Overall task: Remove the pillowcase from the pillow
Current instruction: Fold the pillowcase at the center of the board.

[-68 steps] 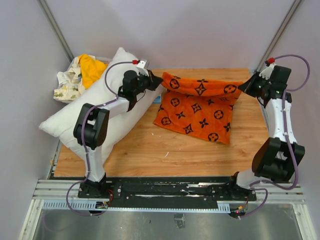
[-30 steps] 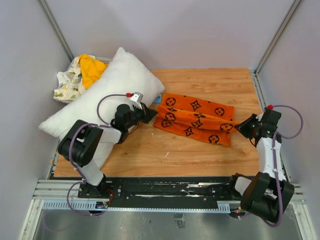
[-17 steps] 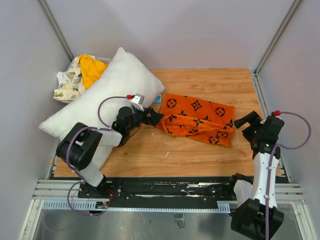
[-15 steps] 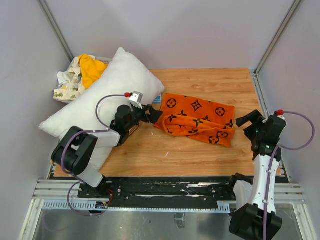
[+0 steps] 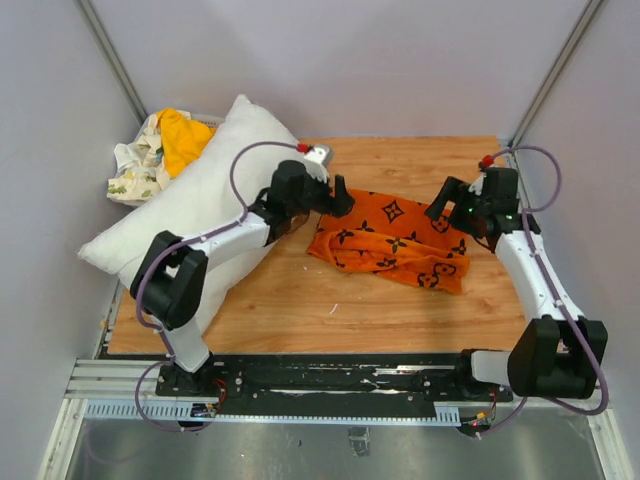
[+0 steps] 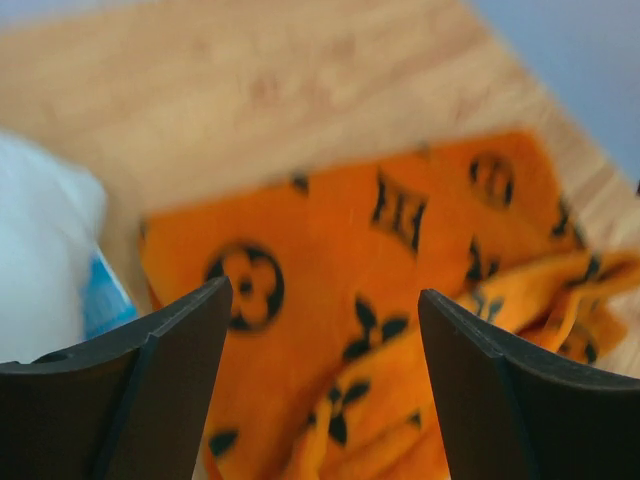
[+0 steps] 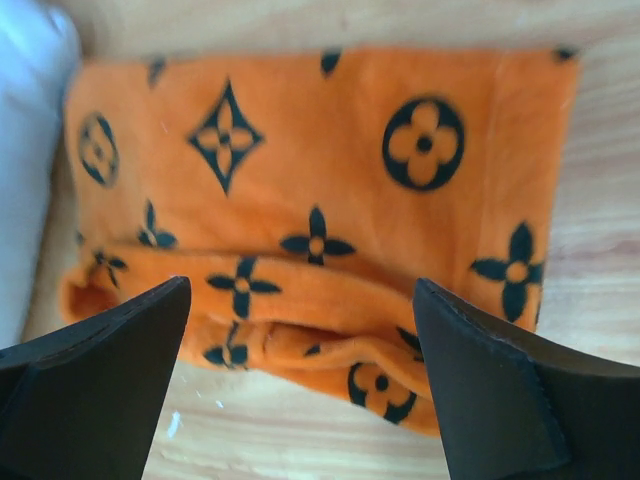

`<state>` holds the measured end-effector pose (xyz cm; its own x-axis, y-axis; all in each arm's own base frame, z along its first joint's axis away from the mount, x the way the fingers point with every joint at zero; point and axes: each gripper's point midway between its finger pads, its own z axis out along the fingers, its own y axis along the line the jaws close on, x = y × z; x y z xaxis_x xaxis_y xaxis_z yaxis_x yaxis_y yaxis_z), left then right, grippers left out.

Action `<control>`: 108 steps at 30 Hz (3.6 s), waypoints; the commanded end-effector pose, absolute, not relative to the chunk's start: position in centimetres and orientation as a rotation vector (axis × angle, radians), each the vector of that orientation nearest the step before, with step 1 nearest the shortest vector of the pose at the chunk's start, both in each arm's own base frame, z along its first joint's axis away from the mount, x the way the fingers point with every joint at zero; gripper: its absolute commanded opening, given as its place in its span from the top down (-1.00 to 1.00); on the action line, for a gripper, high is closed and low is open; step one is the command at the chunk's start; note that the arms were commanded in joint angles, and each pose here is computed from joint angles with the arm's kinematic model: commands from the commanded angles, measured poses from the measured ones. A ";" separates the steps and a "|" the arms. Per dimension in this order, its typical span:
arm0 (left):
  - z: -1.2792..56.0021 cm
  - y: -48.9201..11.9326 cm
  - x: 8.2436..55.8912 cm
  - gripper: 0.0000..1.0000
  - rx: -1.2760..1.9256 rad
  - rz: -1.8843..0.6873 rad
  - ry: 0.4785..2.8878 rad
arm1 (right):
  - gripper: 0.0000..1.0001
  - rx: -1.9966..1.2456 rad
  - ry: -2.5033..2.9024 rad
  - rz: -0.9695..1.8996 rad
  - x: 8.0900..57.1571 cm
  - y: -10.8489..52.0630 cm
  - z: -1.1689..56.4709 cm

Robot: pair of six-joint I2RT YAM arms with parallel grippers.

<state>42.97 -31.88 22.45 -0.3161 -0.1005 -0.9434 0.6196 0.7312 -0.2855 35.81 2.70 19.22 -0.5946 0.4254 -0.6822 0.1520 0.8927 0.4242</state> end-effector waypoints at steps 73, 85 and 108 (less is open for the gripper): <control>8.1 -24.1 30.4 -0.74 0.135 -0.888 2.337 | 0.18 -0.032 2.649 0.768 27.7 14.2 5.8; 4.8 -26.6 27.9 -0.65 0.072 -1.165 2.413 | -0.55 -0.017 2.569 0.651 27.9 12.7 9.4; 9.8 -27.9 34.1 0.83 0.221 -1.018 2.301 | -0.58 0.000 2.568 0.626 27.6 11.6 9.2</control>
